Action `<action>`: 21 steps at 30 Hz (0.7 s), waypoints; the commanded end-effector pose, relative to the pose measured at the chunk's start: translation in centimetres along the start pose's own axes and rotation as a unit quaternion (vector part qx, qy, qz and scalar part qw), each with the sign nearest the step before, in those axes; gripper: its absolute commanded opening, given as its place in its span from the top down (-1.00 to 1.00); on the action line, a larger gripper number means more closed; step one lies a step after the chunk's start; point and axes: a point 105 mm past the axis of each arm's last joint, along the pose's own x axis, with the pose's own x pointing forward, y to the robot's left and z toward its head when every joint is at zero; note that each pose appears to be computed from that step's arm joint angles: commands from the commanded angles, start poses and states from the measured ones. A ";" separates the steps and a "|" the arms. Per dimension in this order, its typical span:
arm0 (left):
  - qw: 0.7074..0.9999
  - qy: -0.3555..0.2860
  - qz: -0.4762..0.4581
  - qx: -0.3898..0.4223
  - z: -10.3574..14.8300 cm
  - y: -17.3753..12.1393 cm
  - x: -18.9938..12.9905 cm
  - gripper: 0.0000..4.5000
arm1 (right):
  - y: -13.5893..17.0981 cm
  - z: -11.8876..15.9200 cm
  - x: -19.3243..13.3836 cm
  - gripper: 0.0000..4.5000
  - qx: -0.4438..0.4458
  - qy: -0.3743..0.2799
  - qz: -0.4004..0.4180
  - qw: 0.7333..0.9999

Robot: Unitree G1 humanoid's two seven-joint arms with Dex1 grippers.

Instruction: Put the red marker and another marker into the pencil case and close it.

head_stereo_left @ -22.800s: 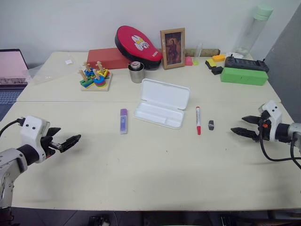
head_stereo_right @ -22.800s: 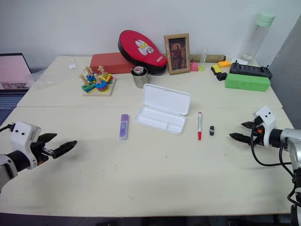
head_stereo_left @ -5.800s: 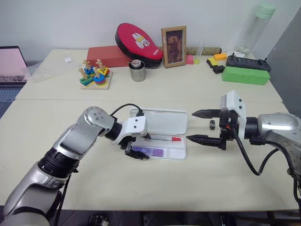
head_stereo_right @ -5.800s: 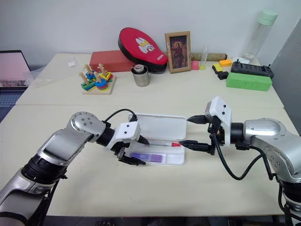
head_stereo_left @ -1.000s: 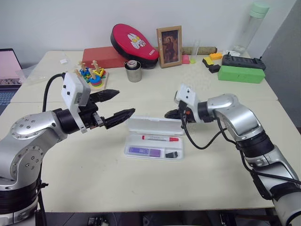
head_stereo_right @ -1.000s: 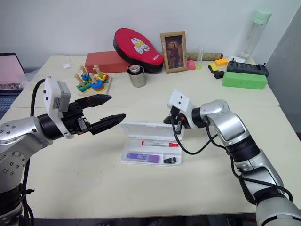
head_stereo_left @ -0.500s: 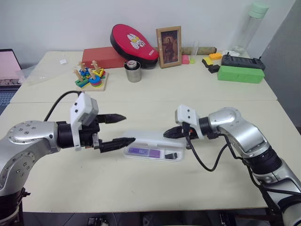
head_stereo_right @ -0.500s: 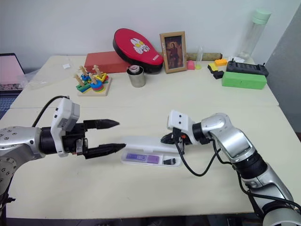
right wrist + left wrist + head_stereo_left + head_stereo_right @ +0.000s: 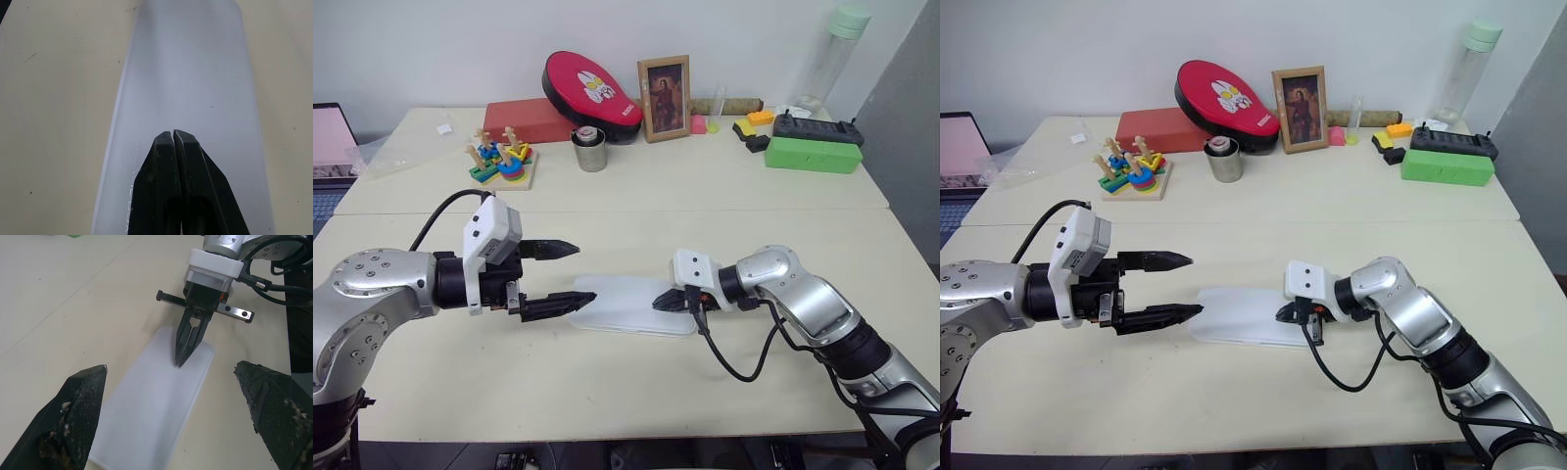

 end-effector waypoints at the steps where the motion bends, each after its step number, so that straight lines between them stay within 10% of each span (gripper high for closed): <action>1: 1.000 -0.010 0.016 0.020 0.7 0.4 -0.1 -1.00 | 0.4 -0.3 0.2 0.98 0.025 -0.012 0.013 1.000; 11: 0.966 -0.053 0.253 0.005 -0.2 8.3 -1.5 -1.00 | -5.8 1.9 -5.0 0.98 0.098 -0.149 -0.158 0.971; 21: 0.909 0.018 0.415 -0.031 -6.3 12.8 -4.9 -1.00 | -8.5 -4.5 -10.6 0.01 0.173 -0.068 -0.262 0.947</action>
